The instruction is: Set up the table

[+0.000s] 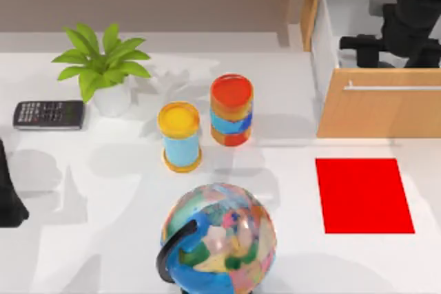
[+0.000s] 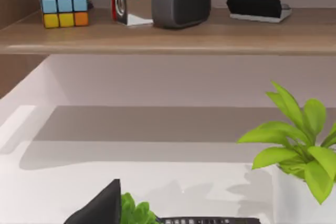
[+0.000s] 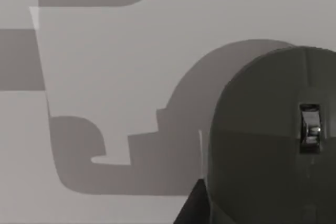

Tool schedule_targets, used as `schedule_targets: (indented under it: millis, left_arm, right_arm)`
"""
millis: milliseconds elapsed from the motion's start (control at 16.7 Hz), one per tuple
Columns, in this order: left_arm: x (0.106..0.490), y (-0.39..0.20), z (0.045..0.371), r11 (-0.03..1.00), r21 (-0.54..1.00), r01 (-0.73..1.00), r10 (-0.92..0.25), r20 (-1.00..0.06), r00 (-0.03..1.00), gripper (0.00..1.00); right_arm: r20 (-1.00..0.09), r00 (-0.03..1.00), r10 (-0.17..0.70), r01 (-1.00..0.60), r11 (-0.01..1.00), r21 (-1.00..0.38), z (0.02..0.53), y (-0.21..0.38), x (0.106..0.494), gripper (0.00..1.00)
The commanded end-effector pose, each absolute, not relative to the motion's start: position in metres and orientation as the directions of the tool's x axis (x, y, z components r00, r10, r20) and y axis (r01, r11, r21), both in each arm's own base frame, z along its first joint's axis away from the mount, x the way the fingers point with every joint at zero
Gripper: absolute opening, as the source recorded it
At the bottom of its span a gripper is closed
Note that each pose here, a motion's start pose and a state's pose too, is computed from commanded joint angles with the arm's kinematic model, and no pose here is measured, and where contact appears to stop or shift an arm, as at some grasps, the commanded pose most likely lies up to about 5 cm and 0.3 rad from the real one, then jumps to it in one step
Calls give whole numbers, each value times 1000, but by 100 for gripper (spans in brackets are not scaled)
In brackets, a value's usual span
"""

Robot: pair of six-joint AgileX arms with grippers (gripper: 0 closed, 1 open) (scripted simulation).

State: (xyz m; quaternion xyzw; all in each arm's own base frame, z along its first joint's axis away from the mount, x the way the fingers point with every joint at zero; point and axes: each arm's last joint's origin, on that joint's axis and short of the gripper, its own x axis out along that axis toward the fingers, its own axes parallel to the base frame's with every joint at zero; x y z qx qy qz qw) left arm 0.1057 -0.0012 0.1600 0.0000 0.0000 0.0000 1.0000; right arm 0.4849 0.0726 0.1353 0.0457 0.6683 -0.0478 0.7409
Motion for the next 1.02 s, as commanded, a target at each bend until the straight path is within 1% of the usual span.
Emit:
schedule_targets:
  millis: [360, 660, 840, 1020]
  left_arm:
    - [106, -1, 160, 1000, 0, 0, 0, 0, 1000, 100]
    - [106, -1, 160, 1000, 0, 0, 0, 0, 1000, 100]
    - [106, -1, 160, 1000, 0, 0, 0, 0, 1000, 100]
    - [106, -1, 160, 1000, 0, 0, 0, 0, 1000, 100]
  right_arm:
    - [-995, 103, -9, 131, 991, 5, 136, 74, 485, 0]
    - [-991, 132, -10, 151, 988, 10, 175, 72, 472, 0]
    - [-976, 217, 11, 157, 986, 46, 220, 77, 456, 0]
    - [-943, 327, 60, 129, 986, 107, 268, 93, 431, 0]
